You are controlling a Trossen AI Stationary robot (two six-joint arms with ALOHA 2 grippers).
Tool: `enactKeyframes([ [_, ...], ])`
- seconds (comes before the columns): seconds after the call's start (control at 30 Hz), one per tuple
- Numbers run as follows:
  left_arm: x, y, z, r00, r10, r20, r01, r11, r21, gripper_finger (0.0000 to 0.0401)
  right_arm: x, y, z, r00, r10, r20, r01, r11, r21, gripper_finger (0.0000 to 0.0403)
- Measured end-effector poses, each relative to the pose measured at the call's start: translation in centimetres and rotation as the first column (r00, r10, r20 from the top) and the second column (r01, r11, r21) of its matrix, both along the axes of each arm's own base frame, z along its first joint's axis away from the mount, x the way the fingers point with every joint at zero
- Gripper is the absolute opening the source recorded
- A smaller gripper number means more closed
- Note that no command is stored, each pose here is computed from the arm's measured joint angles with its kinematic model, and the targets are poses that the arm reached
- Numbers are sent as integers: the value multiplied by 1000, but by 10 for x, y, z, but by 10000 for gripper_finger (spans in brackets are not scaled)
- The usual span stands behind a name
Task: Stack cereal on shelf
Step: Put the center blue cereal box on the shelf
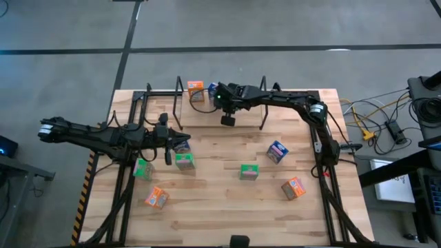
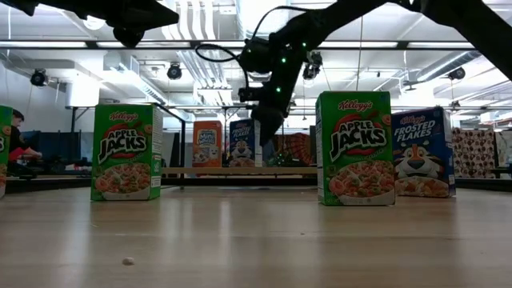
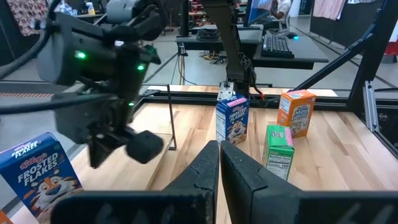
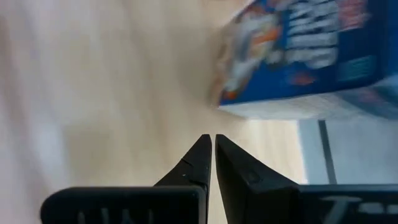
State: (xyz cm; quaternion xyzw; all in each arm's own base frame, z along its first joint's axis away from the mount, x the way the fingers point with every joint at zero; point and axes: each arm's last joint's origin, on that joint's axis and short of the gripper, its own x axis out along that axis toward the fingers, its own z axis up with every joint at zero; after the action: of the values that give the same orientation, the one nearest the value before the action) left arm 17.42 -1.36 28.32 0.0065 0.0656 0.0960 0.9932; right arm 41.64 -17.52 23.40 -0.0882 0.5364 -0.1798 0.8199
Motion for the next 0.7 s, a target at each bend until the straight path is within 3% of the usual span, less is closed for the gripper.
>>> enactKeyframes([
  [0.13,0,0,0,1000,0,0,0,1000,0,0,2,16,13,998,51,24,-51,999,-15,13],
  [0.23,0,0,0,1000,0,0,0,1000,1,0,9,23,25,989,96,116,-90,995,-51,13],
  [0.43,0,0,0,1000,-1,0,1,1000,3,0,22,19,32,960,157,230,-122,980,-158,13],
  [0.7,0,0,0,1000,-1,-1,1,1000,4,0,13,-4,28,978,83,190,-39,973,-227,13],
])
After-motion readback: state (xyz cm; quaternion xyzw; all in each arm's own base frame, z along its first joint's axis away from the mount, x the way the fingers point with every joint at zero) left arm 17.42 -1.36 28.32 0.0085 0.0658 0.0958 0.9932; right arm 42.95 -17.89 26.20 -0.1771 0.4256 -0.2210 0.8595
